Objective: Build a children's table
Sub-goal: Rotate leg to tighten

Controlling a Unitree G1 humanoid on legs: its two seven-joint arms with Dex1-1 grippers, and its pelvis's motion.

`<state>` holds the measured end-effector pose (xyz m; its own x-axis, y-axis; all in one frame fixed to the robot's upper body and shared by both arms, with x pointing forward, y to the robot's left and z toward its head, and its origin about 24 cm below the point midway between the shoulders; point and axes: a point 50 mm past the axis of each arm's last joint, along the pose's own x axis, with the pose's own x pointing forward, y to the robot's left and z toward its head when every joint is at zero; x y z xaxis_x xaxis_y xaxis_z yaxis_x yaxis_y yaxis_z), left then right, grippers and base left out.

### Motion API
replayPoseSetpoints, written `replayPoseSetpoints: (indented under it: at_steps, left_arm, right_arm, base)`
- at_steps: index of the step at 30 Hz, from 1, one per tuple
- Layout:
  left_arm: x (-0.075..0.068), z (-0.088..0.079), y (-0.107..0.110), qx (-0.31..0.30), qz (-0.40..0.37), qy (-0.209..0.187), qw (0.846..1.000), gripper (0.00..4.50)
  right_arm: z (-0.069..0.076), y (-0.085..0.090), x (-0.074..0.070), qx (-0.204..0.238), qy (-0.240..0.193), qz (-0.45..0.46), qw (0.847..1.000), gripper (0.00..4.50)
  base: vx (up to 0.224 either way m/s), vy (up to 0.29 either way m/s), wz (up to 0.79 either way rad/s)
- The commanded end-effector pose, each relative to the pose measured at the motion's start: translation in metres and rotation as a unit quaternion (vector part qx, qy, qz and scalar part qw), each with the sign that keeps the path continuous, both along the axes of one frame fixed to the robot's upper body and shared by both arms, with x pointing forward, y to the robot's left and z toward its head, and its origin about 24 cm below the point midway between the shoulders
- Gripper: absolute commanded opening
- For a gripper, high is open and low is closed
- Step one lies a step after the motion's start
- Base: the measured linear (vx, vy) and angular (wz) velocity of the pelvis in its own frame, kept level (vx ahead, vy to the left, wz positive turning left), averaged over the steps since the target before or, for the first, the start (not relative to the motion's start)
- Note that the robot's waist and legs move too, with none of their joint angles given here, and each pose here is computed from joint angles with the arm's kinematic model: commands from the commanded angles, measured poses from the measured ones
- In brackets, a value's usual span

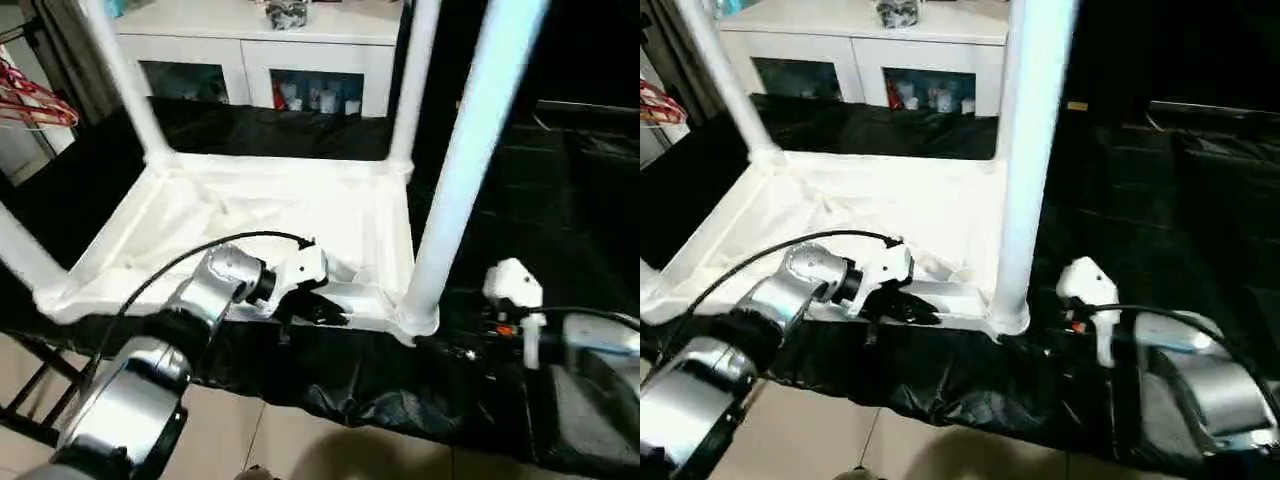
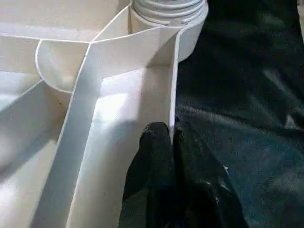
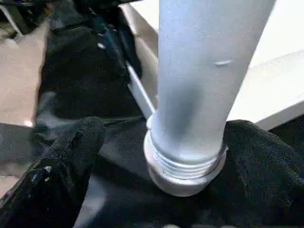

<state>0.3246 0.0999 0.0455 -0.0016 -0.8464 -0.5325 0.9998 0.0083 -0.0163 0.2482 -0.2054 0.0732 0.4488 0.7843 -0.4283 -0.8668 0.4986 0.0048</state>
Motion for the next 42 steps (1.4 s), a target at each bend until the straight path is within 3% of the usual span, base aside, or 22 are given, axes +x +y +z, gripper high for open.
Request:
replayPoseSetpoints:
  at_steps: [1, 6, 20, 23, 32, 33, 36, 38, 39, 40, 41, 42]
  left_arm:
    - [-0.003, -0.009, 0.005, 0.006, 0.031, 0.008, 0.999, 0.01]
    - [-0.010, -0.006, 0.000, -0.009, 0.027, 0.005, 1.000, 0.01]
    - [-0.013, -0.002, 0.013, 0.006, 0.055, 0.002, 0.998, 0.00]
    - [-0.011, 0.000, 0.015, 0.007, 0.066, -0.001, 0.998, 0.00]
    - [0.001, 0.004, 0.007, 0.001, 0.123, -0.017, 0.992, 0.00]
    - [0.007, 0.005, -0.004, -0.005, 0.155, -0.028, 0.987, 0.00]
    - [0.011, 0.005, -0.018, -0.010, 0.181, -0.038, 0.983, 0.00]
    - [0.013, 0.006, -0.038, -0.022, 0.203, -0.046, 0.978, 0.00]
    - [0.013, 0.006, -0.038, -0.022, 0.203, -0.046, 0.978, 0.00]
    - [0.013, 0.008, -0.054, -0.033, 0.209, -0.056, 0.976, 0.00]
    - [0.013, 0.008, -0.054, -0.033, 0.209, -0.056, 0.976, 0.00]
    - [0.011, 0.009, -0.064, -0.040, 0.204, -0.066, 0.976, 0.00]
  right_arm:
    - [-0.005, 0.005, 0.009, -0.021, -0.010, -0.008, 1.000, 4.50]
    - [-0.007, 0.012, 0.027, -0.017, -0.017, -0.035, 0.999, 4.50]
    - [-0.013, 0.025, 0.038, -0.013, -0.011, -0.012, 1.000, 3.23]
    - [-0.016, 0.027, 0.040, -0.007, -0.010, -0.017, 1.000, 2.90]
    - [-0.034, 0.044, 0.048, 0.024, -0.012, -0.102, 0.994, 2.74]
    - [-0.041, 0.056, 0.051, 0.034, -0.010, -0.145, 0.989, 2.74]
    - [-0.048, 0.070, 0.055, 0.041, -0.005, -0.192, 0.981, 2.73]
    - [-0.057, 0.087, 0.062, 0.047, 0.008, -0.273, 0.961, 2.72]
    - [-0.057, 0.087, 0.062, 0.047, 0.008, -0.273, 0.961, 2.72]
    - [-0.061, 0.103, 0.068, 0.064, 0.028, -0.330, 0.941, 2.72]
    - [-0.061, 0.103, 0.068, 0.064, 0.028, -0.330, 0.941, 2.72]
    - [-0.058, 0.122, 0.070, 0.081, 0.023, -0.322, 0.943, 2.72]
  base:
    - [0.000, 0.000, 0.00]
    - [0.000, 0.000, 0.00]
    - [0.000, 0.000, 0.00]
    - [0.000, 0.000, 0.00]
    - [0.000, 0.000, 0.00]
    - [0.000, 0.000, 0.00]
    - [0.000, 0.000, 0.00]
    - [0.000, 0.000, 0.00]
    - [0.000, 0.000, 0.00]
    - [0.000, 0.000, 0.00]
    - [0.000, 0.000, 0.00]
    - [0.000, 0.000, 0.00]
